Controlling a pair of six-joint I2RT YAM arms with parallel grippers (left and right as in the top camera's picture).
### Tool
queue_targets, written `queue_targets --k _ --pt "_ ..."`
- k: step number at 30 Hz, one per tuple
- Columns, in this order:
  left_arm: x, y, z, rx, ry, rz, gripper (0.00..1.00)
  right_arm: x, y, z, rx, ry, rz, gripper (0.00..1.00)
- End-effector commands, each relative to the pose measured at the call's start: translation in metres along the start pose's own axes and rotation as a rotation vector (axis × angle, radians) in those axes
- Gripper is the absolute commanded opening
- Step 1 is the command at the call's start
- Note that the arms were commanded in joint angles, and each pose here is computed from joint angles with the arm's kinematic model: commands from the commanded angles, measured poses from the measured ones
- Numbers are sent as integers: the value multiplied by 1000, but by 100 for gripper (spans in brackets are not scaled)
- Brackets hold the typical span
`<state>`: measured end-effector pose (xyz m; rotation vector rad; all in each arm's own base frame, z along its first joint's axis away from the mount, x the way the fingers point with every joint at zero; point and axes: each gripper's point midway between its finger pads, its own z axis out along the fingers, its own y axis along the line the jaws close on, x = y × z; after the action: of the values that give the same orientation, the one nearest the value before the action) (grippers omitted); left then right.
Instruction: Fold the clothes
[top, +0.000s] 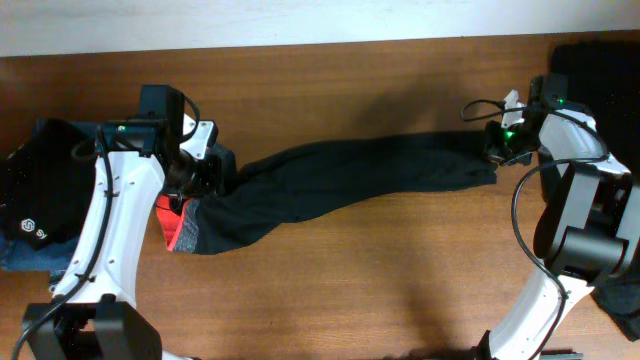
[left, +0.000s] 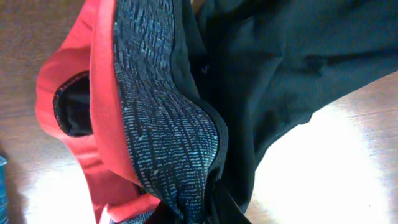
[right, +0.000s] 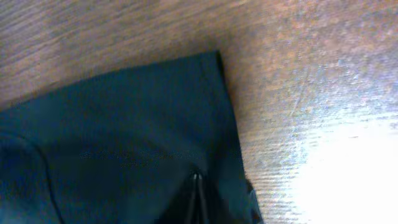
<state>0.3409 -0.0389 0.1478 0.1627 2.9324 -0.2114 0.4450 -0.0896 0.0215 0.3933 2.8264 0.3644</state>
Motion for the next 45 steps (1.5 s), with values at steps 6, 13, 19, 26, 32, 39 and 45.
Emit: queue_targets --k 6,13,19,26,32,39,45 --pt "-12 1 3 -5 -46 -1 10 1 3 1 -13 7 16 4" --pt "-12 0 3 -5 -46 -1 10 8 -14 -11 -1 39 167 51" --pt "-12 1 3 -5 -47 -1 10 24 -31 -17 8 98 250 51" --pt "-13 1 3 -5 -50 0 11 26 -26 -17 -6 108 246 48" --pt "-13 1 3 -5 -51 -1 11 23 -5 -18 -124 108 250 48" --pt "-13 1 3 -5 -50 0 10 23 -5 -18 -127 106 250 47" --pt "-13 1 3 -5 -51 -1 11 25 -5 -18 -122 116 253 49"
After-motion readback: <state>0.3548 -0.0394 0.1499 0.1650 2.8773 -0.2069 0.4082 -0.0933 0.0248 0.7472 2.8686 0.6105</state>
